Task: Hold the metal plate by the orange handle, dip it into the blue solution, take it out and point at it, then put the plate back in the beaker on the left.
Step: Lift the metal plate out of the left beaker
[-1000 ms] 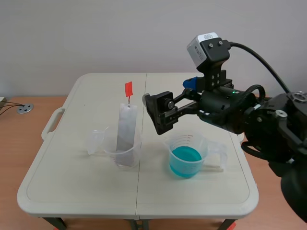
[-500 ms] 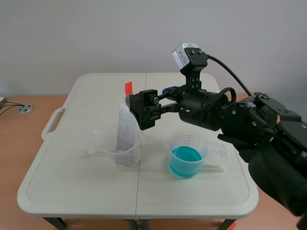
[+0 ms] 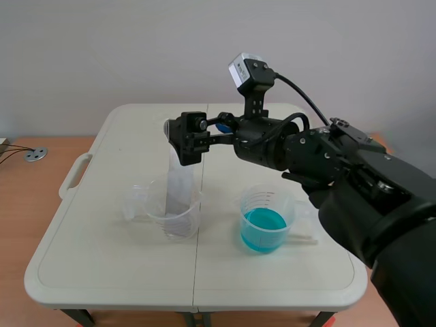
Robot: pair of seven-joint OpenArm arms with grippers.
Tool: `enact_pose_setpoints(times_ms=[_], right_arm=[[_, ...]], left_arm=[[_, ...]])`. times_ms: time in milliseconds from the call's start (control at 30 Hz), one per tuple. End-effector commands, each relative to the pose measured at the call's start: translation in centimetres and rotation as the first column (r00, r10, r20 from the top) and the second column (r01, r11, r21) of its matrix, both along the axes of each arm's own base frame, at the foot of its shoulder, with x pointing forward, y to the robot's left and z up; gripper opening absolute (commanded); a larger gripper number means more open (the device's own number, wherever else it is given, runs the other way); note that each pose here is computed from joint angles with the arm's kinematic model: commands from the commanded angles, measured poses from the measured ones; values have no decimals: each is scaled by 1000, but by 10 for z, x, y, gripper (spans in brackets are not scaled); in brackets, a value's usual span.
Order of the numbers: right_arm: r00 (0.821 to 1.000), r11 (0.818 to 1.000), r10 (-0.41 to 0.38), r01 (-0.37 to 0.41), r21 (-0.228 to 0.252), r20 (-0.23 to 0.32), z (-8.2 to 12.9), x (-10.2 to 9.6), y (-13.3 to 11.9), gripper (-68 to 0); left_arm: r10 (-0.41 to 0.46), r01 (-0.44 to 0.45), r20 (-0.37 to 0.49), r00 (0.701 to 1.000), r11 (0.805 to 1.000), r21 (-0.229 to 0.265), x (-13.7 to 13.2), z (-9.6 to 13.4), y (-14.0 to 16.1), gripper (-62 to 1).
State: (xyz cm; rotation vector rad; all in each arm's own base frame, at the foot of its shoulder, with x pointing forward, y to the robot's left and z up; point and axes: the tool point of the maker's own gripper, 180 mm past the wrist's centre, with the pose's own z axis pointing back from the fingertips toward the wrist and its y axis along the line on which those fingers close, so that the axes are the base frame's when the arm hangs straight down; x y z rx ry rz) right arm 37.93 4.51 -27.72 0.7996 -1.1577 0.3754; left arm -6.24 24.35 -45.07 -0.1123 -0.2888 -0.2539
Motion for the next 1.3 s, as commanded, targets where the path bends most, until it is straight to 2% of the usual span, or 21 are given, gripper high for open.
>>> enact_pose_setpoints(times_ms=[0, 300, 400, 567, 667, 767, 967, 1100, 1267], right_arm=[[999, 999, -3, 1, 35, 47, 21, 12, 5, -12], [999, 998, -9, 6, 58, 53, 30, 32, 14, -12], [999, 998, 6, -10, 63, 52, 31, 34, 19, -12], [1000, 997, 21, -22, 69, 11, 21, 36, 29, -12], [998, 995, 56, -55, 81, -6, 17, 34, 37, -12], [996, 991, 86, -85, 99, -7, 17, 32, 45, -12], [996, 990, 87, -86, 111, -2, 18, 32, 46, -17], [992, 985, 124, -124, 121, 12, 22, 27, 50, -74], [992, 985, 124, -125, 121, 11, 21, 26, 50, -162]], left_arm=[[-7, 7, 26, 1000, 1000, -7, 9, 2, -2, -579], [-7, 7, 26, 1000, 1000, -8, 9, 2, -2, -579], [-7, 7, 26, 1000, 1000, -7, 9, 3, -2, -579], [-7, 7, 26, 1000, 1000, -7, 9, 3, -2, -579], [-7, 7, 26, 1000, 1000, -7, 9, 3, -2, -579], [-7, 7, 26, 1000, 1000, -7, 9, 3, -2, -579], [-7, 7, 26, 1000, 1000, -7, 9, 3, -2, -579], [-7, 7, 26, 1000, 1000, -7, 9, 3, -2, -579], [-7, 7, 26, 1000, 1000, -7, 9, 3, -2, -579]])
